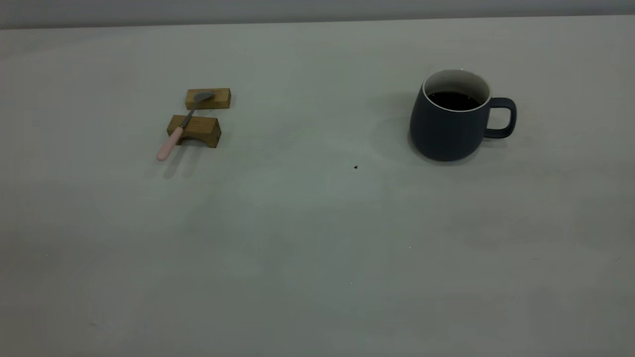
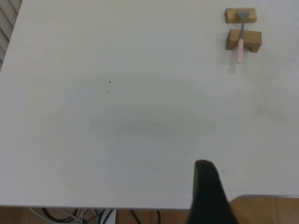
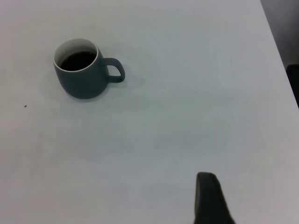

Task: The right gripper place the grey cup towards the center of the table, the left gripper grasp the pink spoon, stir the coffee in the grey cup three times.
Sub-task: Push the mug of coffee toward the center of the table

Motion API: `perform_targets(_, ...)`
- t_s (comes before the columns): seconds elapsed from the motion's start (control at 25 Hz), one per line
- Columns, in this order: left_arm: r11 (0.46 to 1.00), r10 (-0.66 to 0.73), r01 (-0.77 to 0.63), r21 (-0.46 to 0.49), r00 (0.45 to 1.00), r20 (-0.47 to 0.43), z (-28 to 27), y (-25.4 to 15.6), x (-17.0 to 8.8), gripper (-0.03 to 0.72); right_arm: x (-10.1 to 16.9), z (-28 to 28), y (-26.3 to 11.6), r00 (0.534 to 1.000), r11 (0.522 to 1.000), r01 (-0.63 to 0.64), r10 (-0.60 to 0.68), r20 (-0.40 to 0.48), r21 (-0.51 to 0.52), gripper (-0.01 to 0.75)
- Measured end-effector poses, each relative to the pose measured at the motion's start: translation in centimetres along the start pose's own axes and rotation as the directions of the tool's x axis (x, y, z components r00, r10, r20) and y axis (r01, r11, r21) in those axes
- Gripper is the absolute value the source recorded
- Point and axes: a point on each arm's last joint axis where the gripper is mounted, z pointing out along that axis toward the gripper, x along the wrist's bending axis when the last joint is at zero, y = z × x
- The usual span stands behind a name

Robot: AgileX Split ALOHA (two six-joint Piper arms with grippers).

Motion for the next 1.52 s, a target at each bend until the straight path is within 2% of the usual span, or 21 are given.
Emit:
perform_targets(1.28,1.0,0.0,0.0,0.0,1.0,0.0,0.0,0.0,0.0,0.544,0.0,0.0,0.0,1.0,1.0,0.0,0.0,0.0,0.0,0.491)
perform_targets(1.4,1.0,0.0,0.0,0.0,1.0,0.0,0.0,0.0,0.0,0.544,0.11,0.0,-0.01,1.0,1.0,-0.006,0.006,-0.012,0.001,0.491)
perform_targets(1.52,1.0,0.0,0.0,0.0,1.0,0.0,0.0,0.0,0.0,0.544,0.55,-0.03,-0.03,0.998,1.0,-0.029,0.029,-0.061,0.006,0.491)
